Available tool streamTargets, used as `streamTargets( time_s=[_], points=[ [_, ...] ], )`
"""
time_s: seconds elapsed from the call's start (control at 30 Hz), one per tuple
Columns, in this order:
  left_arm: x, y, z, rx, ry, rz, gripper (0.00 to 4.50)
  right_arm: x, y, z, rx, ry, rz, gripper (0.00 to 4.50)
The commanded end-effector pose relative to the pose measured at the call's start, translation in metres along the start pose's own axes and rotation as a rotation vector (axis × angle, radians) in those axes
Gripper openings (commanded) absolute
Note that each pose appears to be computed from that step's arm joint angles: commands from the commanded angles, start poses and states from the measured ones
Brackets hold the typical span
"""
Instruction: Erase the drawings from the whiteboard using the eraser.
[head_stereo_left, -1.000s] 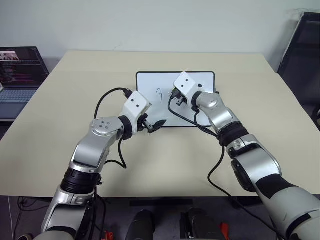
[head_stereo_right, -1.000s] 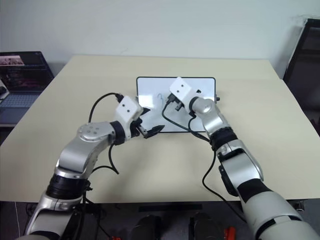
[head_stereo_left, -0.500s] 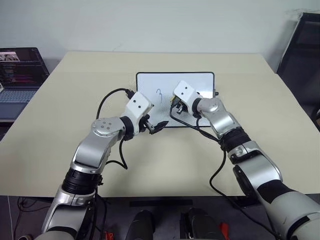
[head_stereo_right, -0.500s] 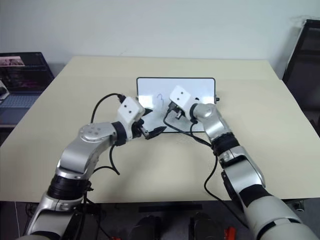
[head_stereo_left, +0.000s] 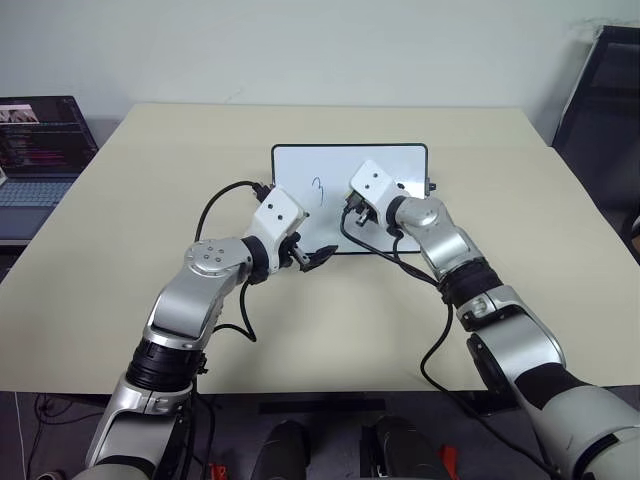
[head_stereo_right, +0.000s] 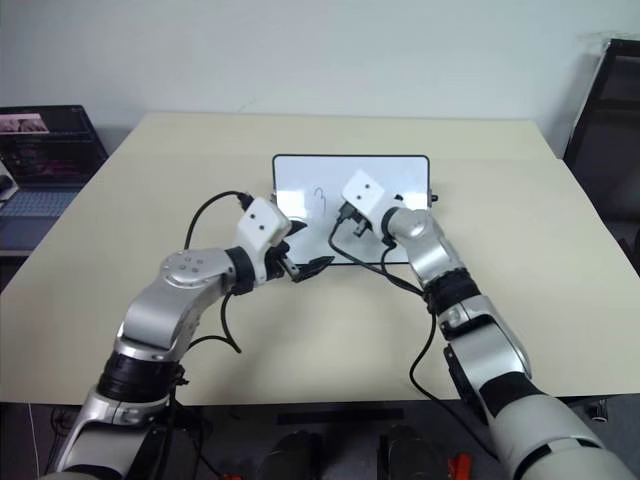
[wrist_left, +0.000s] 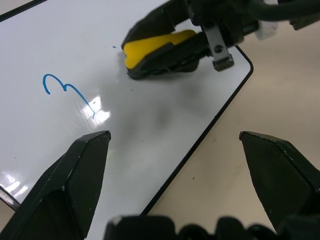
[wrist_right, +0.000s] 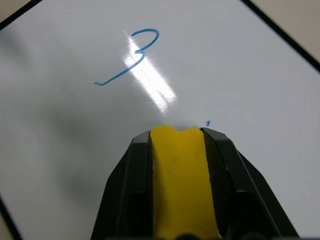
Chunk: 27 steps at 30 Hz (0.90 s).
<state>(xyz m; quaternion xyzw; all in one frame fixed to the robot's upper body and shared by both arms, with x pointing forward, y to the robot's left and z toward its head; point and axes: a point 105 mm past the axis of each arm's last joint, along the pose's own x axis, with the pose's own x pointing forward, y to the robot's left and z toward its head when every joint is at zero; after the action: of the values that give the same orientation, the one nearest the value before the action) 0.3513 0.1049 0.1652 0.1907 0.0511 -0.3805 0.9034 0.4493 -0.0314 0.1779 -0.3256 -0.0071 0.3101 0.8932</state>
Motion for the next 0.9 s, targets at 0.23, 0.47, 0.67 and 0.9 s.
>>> streamTargets(
  time_s=[0.23, 0.47, 0.67, 0.9],
  points=[
    [-0.002, -0.005, 0.011, 0.019, -0.035, 0.002, 4.50, 0.008, -0.020, 0.020, -0.016, -0.044, -0.089, 1.09],
    [-0.003, -0.005, 0.010, 0.014, -0.033, 0.006, 4.50, 0.009, 0.012, 0.002, 0.017, 0.024, 0.104, 1.09],
    [-0.002, -0.004, 0.008, 0.011, -0.030, 0.003, 4.50, 0.001, 0.030, -0.009, 0.065, 0.047, 0.214, 1.09],
    [-0.010, 0.015, -0.002, -0.011, -0.023, 0.118, 4.50, -0.030, 0.011, 0.015, 0.138, -0.143, 0.142, 1.09]
  ],
)
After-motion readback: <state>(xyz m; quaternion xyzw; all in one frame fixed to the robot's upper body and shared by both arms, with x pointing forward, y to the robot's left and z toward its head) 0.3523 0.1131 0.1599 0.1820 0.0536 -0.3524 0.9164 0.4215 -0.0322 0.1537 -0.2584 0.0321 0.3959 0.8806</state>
